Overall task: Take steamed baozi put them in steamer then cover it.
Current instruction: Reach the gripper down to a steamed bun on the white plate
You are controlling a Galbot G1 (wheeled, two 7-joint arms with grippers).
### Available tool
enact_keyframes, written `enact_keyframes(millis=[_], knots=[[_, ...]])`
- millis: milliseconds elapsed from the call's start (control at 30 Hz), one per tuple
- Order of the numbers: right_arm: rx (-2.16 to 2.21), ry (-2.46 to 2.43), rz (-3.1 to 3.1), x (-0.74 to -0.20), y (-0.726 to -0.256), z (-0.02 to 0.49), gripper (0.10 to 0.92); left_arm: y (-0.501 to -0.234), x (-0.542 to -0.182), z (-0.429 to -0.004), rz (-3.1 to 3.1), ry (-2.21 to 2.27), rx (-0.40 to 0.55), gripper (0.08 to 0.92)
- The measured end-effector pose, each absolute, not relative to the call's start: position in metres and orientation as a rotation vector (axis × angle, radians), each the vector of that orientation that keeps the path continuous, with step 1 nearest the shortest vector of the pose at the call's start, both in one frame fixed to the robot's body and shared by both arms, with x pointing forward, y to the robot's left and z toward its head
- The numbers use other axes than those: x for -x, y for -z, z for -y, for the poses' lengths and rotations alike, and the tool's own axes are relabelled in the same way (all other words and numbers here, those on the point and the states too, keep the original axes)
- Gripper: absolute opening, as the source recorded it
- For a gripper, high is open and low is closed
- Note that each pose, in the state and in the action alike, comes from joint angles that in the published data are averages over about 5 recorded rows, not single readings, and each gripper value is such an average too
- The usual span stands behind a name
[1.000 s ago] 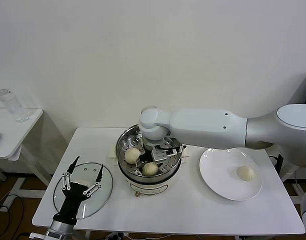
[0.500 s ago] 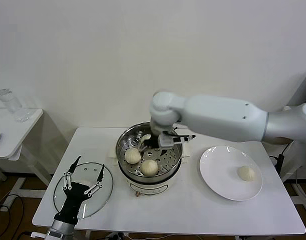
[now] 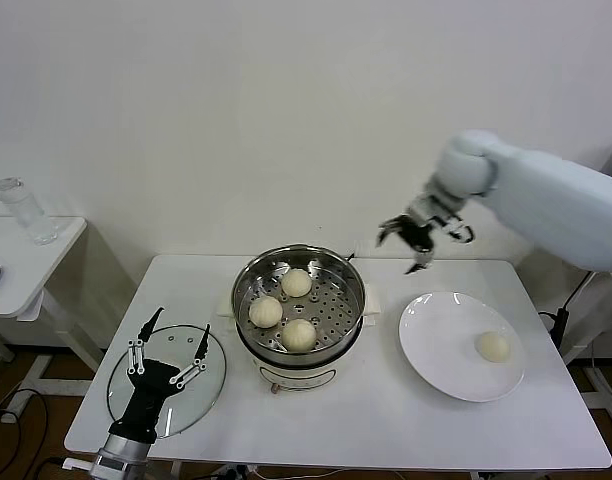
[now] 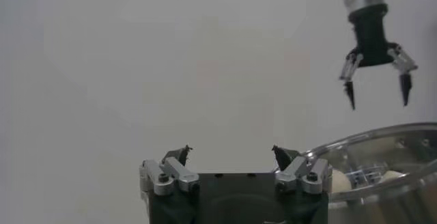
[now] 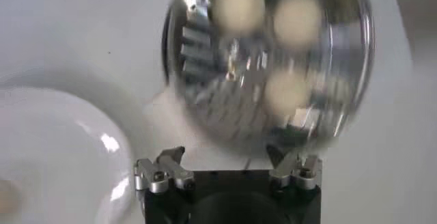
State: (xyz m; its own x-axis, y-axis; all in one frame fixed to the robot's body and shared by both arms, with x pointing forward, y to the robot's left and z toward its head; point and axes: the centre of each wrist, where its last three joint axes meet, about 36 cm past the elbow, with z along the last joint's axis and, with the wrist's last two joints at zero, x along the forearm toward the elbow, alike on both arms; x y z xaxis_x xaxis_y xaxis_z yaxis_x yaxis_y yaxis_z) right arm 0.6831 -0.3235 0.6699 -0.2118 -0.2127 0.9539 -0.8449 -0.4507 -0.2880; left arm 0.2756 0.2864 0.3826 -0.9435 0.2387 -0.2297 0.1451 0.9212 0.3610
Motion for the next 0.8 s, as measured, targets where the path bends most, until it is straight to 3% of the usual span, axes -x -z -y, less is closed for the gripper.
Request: enact_keyframes(millis=[367, 800], knots=[[-1.331, -1.373, 1.407, -0.657, -0.598, 0.452, 0.823, -0.384, -0.276, -0.283, -2.813, -0.488, -0.284, 0.823], [-1.244, -1.204, 1.406, -0.633, -0.523, 0.497, 0.823, -0.382, -0.272, -0.285, -2.822, -0.493, -0.273, 0.823]])
